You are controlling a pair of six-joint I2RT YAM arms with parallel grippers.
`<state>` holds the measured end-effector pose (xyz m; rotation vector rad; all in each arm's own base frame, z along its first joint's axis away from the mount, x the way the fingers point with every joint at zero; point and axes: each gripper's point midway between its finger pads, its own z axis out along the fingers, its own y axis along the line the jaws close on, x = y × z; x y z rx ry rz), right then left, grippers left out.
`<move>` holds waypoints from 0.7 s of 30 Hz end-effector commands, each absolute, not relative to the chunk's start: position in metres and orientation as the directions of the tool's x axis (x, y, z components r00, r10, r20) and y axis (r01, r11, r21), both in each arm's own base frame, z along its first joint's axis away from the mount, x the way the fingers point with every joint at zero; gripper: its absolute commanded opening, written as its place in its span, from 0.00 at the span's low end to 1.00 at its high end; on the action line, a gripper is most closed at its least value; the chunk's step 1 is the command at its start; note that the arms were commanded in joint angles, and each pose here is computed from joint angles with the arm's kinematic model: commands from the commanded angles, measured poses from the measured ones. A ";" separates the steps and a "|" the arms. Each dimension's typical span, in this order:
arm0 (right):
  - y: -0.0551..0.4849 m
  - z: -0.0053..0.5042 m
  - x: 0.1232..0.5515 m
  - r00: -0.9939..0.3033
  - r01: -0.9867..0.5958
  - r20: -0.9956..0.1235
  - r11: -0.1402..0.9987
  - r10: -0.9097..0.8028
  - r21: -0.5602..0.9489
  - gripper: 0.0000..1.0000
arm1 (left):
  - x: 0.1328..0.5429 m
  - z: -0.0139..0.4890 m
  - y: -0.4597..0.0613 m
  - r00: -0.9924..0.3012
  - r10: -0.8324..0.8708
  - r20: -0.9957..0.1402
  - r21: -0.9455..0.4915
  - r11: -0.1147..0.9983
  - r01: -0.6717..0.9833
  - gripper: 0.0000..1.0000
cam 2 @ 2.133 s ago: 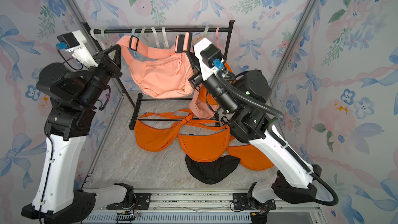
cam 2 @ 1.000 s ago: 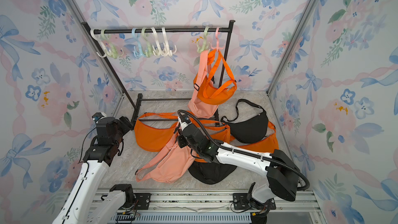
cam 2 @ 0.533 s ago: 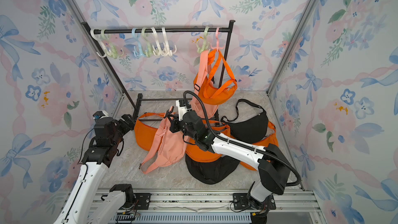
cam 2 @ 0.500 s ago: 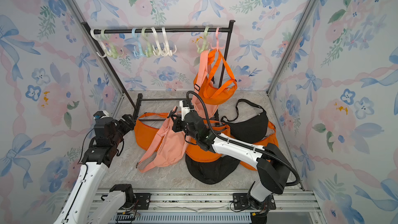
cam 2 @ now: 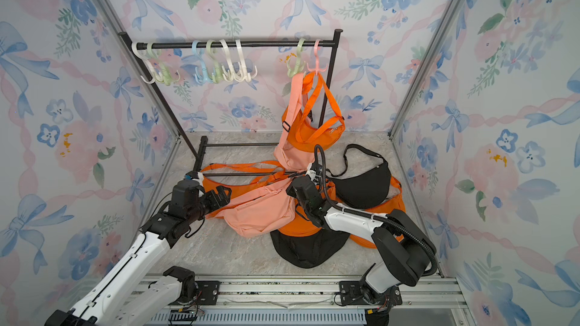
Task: Take the bag off the hook
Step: Place the bag inside the bag.
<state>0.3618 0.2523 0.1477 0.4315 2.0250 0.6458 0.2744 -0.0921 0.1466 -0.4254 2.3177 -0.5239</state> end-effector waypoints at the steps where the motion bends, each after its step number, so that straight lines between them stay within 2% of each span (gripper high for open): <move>1: 0.243 0.149 0.361 -0.461 0.077 -0.676 0.785 0.575 0.614 0.00 | 0.250 0.101 -0.101 -0.774 -0.437 -0.458 -0.458 0.862 -0.215 0.98; 6: 0.241 0.146 0.358 -0.463 0.076 -0.687 0.798 0.560 0.598 0.00 | 0.244 0.079 -0.105 -0.790 -0.442 -0.424 -0.422 0.869 -0.259 0.97; 7: 0.242 0.145 0.358 -0.464 0.074 -0.687 0.798 0.559 0.599 0.00 | 0.250 0.083 -0.107 -0.781 -0.448 -0.436 -0.435 0.864 -0.254 0.89; 8: 0.242 0.146 0.358 -0.463 0.071 -0.688 0.797 0.559 0.600 0.00 | 0.254 0.086 -0.109 -0.772 -0.453 -0.445 -0.445 0.860 -0.248 0.70; 9: 0.244 0.145 0.357 -0.466 0.065 -0.688 0.797 0.556 0.600 0.00 | 0.259 0.089 -0.110 -0.760 -0.467 -0.452 -0.456 0.853 -0.252 0.45; 10: 0.247 0.145 0.355 -0.472 0.054 -0.691 0.801 0.547 0.596 0.00 | 0.264 0.093 -0.111 -0.748 -0.477 -0.461 -0.465 0.848 -0.254 0.30; 12: 0.257 0.149 0.350 -0.488 0.012 -0.707 0.814 0.512 0.580 0.00 | 0.275 0.107 -0.109 -0.725 -0.485 -0.490 -0.466 0.848 -0.252 0.14; 13: 0.269 0.156 0.346 -0.497 -0.050 -0.733 0.828 0.465 0.559 0.00 | 0.280 0.117 -0.107 -0.712 -0.487 -0.506 -0.469 0.848 -0.247 0.09; 17: 0.316 0.193 0.318 -0.481 -0.306 -0.855 0.877 0.192 0.369 0.01 | 0.293 0.176 -0.073 -0.615 -0.529 -0.585 -0.465 0.840 -0.280 0.05; 21: 0.359 0.219 0.282 -0.408 -0.492 -0.913 0.836 0.023 0.241 0.01 | 0.286 0.230 -0.012 -0.462 -0.555 -0.692 -0.406 0.828 -0.386 0.04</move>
